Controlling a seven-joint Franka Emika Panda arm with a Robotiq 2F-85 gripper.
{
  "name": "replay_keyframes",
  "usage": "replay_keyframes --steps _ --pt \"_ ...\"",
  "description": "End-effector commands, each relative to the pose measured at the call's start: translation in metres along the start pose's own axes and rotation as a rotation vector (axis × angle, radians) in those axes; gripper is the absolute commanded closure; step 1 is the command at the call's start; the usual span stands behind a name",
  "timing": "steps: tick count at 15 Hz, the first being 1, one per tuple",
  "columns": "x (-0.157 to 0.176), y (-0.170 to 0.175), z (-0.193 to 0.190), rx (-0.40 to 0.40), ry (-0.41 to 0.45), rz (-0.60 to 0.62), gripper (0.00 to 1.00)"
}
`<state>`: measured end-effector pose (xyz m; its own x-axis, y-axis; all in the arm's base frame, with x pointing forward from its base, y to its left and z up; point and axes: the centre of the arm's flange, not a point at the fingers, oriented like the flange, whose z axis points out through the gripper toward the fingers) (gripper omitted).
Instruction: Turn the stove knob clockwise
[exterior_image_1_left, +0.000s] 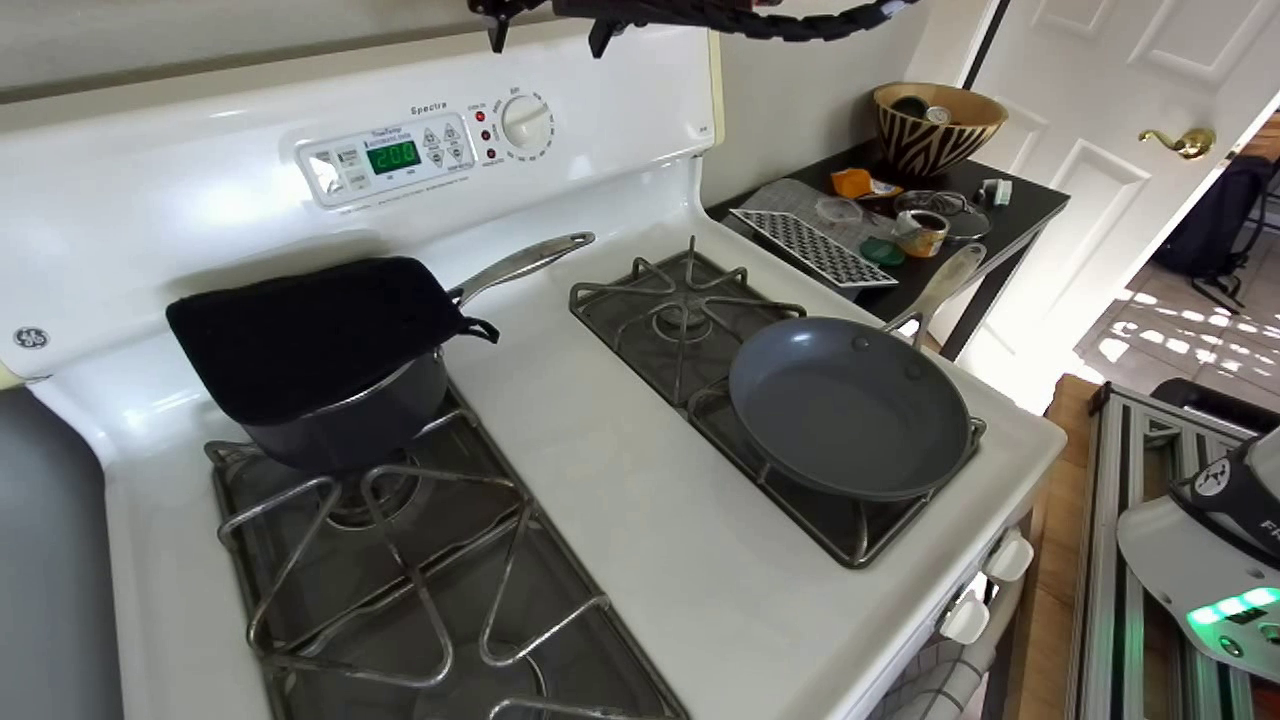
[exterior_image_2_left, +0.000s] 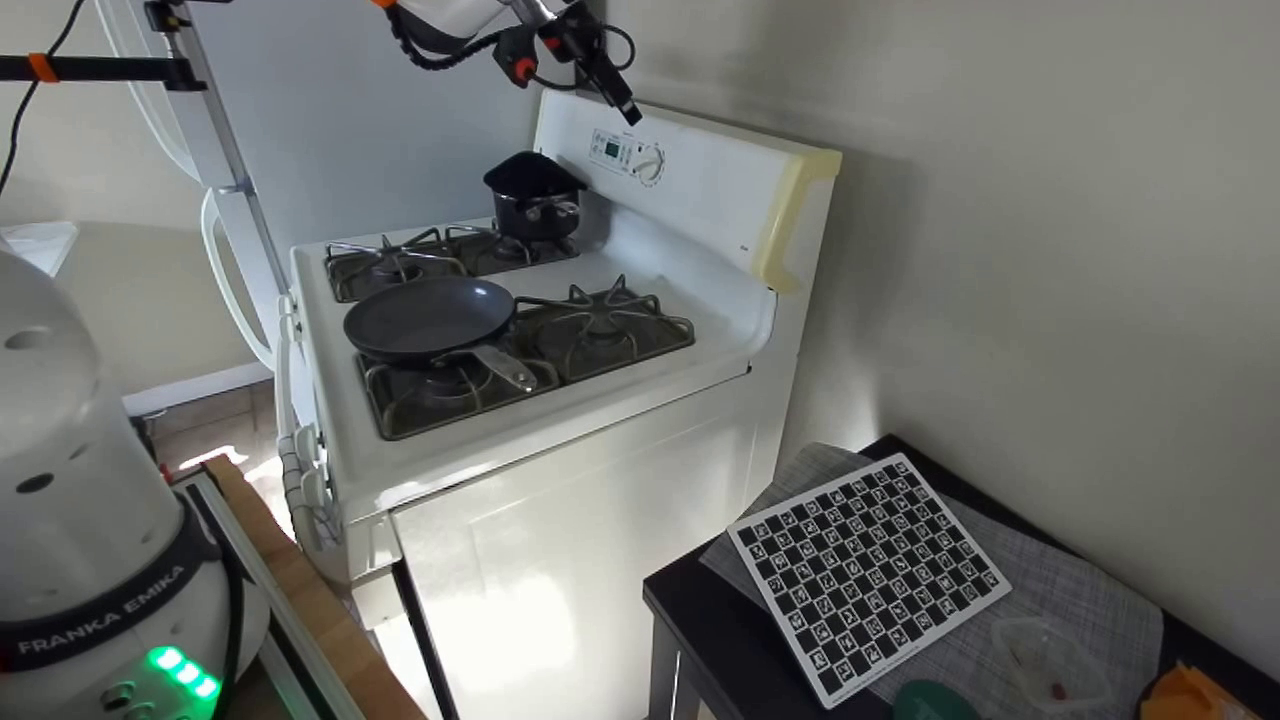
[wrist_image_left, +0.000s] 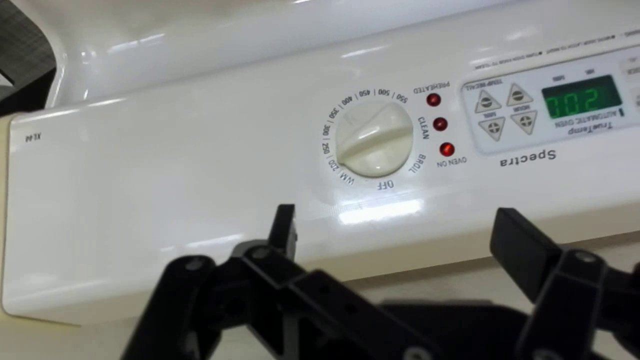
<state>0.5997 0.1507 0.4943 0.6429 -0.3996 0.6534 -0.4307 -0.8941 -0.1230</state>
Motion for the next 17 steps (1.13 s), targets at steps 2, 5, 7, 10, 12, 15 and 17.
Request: replay_keyframes --steps 2,5,7,10,12,15,17 --pt "-0.005 0.005 -0.021 -0.006 -0.007 -0.185 0.0" --pt "-0.004 0.005 -0.028 -0.033 -0.015 -0.235 0.0" --pt "-0.002 0.009 -0.031 -0.065 -0.023 -0.24 0.0" --pt "0.004 0.006 -0.024 -0.073 -0.018 -0.213 0.0" --pt "0.006 0.009 -0.027 -0.087 -0.027 -0.201 0.0" --pt "0.006 0.009 -0.028 -0.086 -0.028 -0.199 0.0" --pt "0.006 0.009 -0.028 -0.086 -0.028 -0.199 0.0"
